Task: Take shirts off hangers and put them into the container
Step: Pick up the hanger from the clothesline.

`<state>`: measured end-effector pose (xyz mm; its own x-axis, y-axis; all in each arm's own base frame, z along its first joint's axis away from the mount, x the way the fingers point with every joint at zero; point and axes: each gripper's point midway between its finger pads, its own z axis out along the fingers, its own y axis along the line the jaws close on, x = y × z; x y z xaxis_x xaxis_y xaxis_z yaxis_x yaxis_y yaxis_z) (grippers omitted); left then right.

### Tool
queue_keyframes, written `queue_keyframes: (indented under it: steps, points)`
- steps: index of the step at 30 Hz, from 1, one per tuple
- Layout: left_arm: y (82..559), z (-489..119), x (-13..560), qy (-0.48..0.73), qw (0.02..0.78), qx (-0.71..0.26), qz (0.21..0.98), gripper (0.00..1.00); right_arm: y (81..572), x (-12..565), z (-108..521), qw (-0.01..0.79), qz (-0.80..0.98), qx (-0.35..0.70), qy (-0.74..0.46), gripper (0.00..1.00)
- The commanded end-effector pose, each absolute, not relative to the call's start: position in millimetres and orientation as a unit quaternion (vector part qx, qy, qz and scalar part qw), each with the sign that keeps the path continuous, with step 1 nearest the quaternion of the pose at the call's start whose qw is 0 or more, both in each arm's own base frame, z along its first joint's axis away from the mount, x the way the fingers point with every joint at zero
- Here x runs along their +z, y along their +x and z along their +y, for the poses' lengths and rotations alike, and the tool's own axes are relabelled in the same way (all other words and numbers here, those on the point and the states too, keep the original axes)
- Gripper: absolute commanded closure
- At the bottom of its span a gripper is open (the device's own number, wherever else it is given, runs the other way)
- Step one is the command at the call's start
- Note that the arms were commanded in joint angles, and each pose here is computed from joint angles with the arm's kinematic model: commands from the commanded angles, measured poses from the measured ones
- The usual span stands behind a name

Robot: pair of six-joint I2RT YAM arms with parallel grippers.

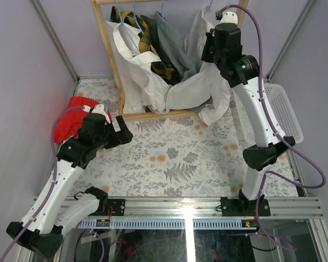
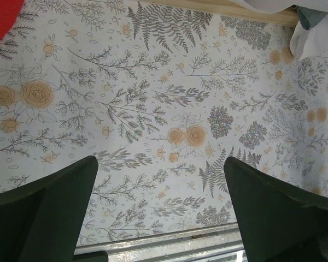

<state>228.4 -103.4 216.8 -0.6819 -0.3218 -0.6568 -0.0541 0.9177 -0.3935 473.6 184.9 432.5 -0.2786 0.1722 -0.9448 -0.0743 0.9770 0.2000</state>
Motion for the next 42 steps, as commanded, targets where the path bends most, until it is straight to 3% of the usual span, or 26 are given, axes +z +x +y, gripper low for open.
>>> queue_keyframes:
  steps: [1,12,22,30,42]
  points:
    - [232.4,-103.2,230.0,-0.107,0.395,-0.176,0.895,0.00,457.2,520.6,160.8,0.692,0.713,0.102,0.046,1.00]
    - [229.1,-95.4,235.8,-0.118,0.407,-0.166,0.890,0.00,382.3,586.1,129.5,0.737,0.667,0.110,0.016,1.00]
    - [226.4,-90.0,245.7,-0.125,0.426,-0.165,0.881,0.00,310.6,605.3,99.3,0.748,0.650,0.134,0.024,1.00]
    - [229.4,-97.0,248.3,-0.119,0.423,-0.179,0.880,0.00,283.9,536.3,125.7,0.672,0.711,0.206,-0.020,1.00]
    - [228.3,-157.3,293.1,-0.046,0.422,-0.345,0.837,0.00,226.9,401.0,133.0,0.549,0.792,0.268,-0.011,1.00]
